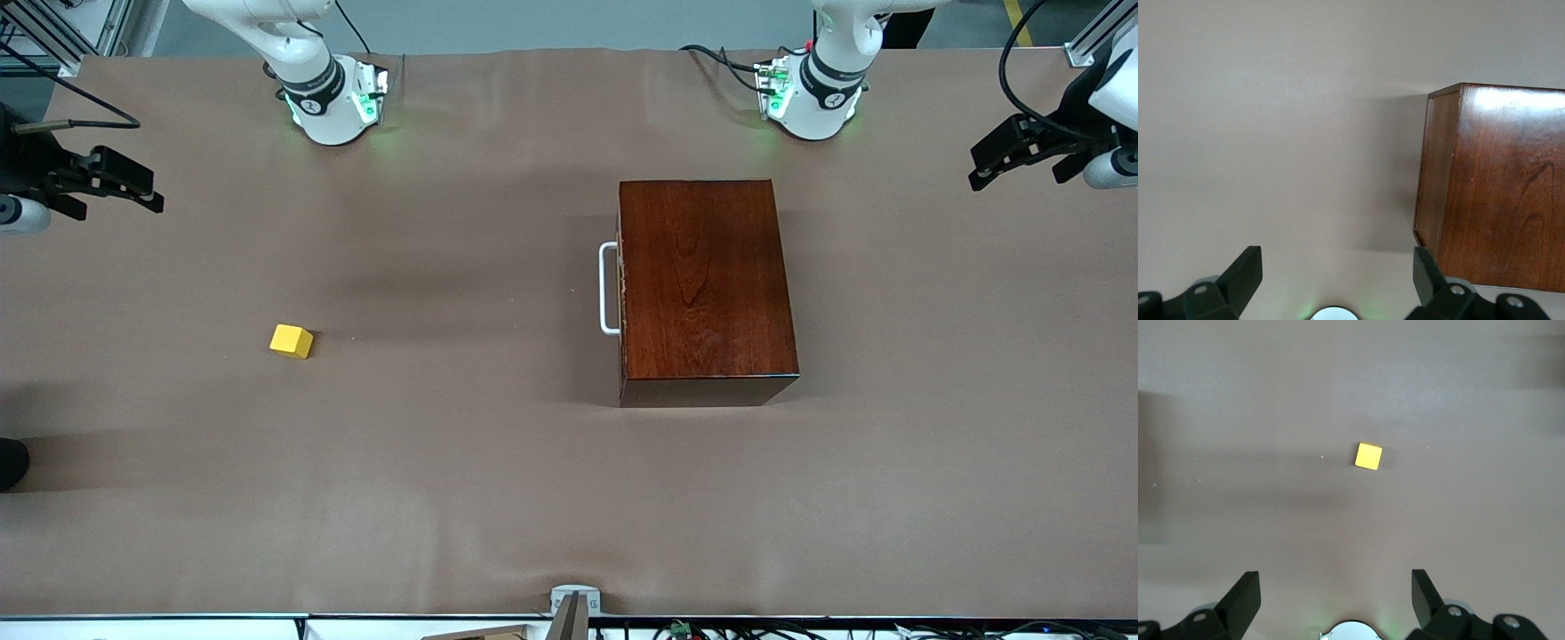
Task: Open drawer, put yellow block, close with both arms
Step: 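Move the left gripper to the white drawer handle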
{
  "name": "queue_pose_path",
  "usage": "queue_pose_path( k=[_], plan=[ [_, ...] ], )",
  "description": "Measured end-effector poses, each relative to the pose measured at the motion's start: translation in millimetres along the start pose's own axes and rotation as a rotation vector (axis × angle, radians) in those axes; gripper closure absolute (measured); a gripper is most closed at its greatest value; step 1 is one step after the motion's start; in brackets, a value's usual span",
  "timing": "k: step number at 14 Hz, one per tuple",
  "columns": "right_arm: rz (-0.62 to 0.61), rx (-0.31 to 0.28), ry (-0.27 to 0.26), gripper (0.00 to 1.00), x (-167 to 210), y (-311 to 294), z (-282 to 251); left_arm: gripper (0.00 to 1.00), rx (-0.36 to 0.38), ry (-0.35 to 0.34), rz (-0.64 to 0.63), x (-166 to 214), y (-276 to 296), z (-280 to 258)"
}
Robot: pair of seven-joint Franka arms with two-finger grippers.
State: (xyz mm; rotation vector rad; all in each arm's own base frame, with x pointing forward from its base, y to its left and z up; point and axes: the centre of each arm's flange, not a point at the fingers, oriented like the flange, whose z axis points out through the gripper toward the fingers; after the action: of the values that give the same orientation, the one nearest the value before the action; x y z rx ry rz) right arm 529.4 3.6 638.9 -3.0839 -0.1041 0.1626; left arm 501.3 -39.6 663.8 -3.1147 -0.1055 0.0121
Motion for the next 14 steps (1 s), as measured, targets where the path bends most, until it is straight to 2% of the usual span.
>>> queue_pose_path(
  k=[8, 14],
  plan=[
    [0.000, 0.000, -0.005, 0.00, 0, 0, 0, 0.00, 0.008, -0.023, 0.009, -2, 2, -5],
    [0.001, 0.001, -0.007, 0.00, -1, 1, 1, 0.00, 0.017, -0.046, 0.145, 1, 80, 9]
  ],
)
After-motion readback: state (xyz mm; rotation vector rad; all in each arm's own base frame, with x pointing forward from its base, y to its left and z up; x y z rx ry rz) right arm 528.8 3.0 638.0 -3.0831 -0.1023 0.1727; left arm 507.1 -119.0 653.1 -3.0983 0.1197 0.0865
